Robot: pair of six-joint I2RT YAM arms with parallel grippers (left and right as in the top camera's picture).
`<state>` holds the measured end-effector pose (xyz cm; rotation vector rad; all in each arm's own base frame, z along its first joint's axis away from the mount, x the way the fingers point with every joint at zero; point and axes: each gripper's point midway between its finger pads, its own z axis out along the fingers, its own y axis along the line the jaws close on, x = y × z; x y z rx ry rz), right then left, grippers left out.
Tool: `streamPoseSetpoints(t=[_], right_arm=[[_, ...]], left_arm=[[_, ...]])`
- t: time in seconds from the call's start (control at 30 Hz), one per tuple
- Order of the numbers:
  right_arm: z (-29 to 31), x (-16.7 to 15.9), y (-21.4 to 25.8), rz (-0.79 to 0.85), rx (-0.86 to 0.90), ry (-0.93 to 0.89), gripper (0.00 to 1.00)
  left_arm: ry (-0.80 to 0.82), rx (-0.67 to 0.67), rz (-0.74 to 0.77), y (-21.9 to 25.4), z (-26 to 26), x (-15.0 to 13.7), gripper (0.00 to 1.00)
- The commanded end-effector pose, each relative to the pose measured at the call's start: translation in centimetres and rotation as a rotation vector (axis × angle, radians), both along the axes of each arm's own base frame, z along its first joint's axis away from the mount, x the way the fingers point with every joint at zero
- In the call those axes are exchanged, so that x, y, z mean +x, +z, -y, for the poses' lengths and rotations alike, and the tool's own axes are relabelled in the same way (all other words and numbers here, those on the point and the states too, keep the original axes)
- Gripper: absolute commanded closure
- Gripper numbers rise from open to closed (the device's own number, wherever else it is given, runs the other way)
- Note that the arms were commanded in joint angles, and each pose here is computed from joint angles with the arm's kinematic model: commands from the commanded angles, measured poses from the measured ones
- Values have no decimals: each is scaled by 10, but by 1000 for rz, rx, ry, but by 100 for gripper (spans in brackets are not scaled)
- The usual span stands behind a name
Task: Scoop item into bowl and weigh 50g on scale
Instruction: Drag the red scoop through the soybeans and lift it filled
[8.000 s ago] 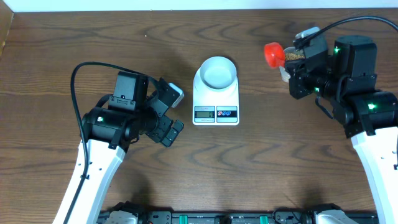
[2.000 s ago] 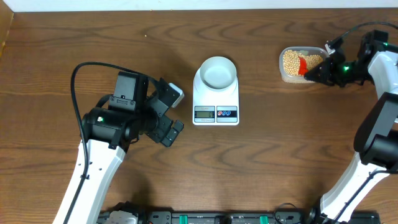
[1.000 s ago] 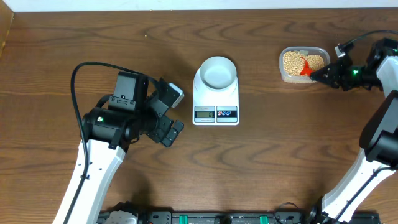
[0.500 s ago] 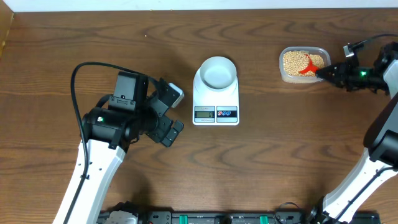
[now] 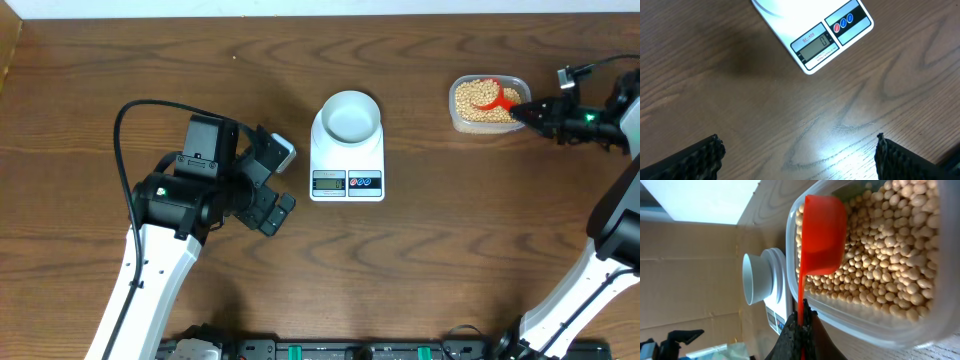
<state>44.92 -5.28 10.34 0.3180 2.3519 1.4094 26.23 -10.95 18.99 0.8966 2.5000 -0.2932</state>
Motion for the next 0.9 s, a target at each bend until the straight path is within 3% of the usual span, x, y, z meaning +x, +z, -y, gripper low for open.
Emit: streamPoseSetpoints(t=[0.0,0.87], right_arm=[[8,-1,9,24,63,-24,99],[18,-13,20,65,195,-59,99]], left_arm=[[-14,10,2,-1,0,0,2],[-14,10,2,-1,0,0,2]])
